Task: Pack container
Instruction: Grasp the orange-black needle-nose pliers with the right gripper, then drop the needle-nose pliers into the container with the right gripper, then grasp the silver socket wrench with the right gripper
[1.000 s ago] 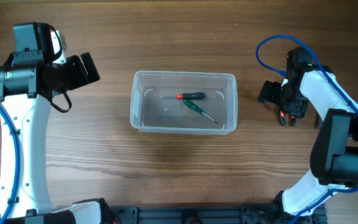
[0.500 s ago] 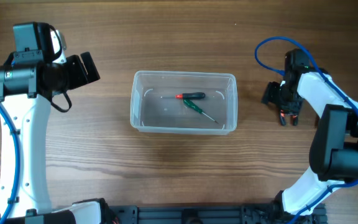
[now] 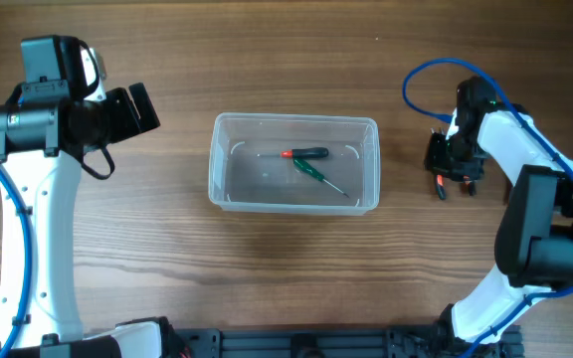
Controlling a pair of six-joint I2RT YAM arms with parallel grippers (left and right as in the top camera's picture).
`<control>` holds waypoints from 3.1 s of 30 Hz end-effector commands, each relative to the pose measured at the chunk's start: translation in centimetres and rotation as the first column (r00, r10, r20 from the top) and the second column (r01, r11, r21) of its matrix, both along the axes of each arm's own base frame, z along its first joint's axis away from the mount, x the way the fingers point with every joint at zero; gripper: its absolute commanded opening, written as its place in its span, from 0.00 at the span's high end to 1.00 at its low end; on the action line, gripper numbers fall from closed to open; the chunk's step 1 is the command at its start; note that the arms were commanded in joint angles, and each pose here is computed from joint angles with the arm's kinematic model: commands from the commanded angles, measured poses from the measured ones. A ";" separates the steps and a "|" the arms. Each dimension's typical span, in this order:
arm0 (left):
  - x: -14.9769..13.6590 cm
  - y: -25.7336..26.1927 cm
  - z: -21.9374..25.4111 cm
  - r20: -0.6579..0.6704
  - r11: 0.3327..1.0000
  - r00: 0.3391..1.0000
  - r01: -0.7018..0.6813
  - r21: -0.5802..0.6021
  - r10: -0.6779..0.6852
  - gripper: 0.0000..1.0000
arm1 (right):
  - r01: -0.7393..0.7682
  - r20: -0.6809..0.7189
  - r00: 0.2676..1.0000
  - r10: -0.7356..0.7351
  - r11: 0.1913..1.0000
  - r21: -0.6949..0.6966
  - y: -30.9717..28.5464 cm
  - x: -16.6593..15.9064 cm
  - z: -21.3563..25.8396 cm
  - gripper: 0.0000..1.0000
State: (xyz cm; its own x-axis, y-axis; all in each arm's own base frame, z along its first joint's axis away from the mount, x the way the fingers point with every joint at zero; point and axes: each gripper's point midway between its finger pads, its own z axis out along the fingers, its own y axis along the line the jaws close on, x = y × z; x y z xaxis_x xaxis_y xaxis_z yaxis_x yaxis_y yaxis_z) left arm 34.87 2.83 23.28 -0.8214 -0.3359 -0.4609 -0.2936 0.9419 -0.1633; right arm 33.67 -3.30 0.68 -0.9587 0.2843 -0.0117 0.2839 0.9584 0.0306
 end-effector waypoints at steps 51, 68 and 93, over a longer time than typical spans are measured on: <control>0.0 -0.1 0.0 -0.002 1.000 1.000 -0.005 -0.015 0.005 0.00 | -0.235 0.173 0.954 0.244 0.969 -0.069 -8.2 12.2 4.3 0.00; 0.0 -0.6 0.1 0.000 0.999 1.000 0.007 -0.039 -0.007 0.00 | -0.250 0.095 0.963 0.252 0.968 -0.027 -8.4 12.5 -3.6 0.33; 0.1 -0.5 0.1 0.001 0.999 1.000 0.008 -0.037 -0.008 0.00 | -0.748 0.493 0.358 0.793 0.560 -0.357 10.9 11.6 24.0 0.96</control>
State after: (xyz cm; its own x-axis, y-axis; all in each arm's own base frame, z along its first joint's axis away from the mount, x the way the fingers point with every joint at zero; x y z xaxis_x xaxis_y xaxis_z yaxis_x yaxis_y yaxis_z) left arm 34.81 2.38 23.25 -0.8265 -0.3364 -0.4513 -0.2824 0.9414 -0.1846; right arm 47.81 -2.05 16.39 -0.8452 -0.2653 -0.4640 -0.2878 0.9574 -0.0232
